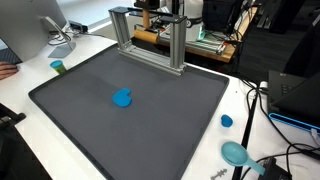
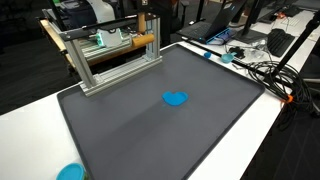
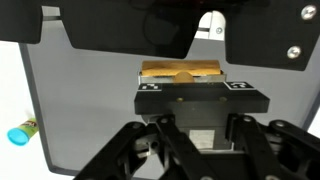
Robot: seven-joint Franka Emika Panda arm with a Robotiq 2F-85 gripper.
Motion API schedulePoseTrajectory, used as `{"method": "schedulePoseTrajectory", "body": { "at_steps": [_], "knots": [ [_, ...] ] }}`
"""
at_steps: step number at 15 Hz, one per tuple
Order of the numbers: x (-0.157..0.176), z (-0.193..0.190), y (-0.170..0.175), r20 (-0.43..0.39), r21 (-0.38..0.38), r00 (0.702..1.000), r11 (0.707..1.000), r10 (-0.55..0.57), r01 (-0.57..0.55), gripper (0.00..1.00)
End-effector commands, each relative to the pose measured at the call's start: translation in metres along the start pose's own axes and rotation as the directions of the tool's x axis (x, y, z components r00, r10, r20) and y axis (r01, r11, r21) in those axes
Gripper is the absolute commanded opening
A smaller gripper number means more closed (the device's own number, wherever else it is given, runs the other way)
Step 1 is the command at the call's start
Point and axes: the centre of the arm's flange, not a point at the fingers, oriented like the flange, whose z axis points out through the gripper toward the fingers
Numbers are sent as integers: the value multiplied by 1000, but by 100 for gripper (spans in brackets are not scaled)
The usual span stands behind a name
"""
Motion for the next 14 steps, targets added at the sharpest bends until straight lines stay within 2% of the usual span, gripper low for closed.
{"method": "schedulePoseTrajectory", "body": {
  "at_steps": [1, 5, 14],
  "knots": [
    [-8, -6, -9, -5, 24, 997, 997, -78, 78, 22],
    [-15, 2, -14, 47, -2, 998, 999, -37, 37, 22],
    [-40, 21, -15, 77, 26, 997, 999, 25, -27, 22]
  ]
}}
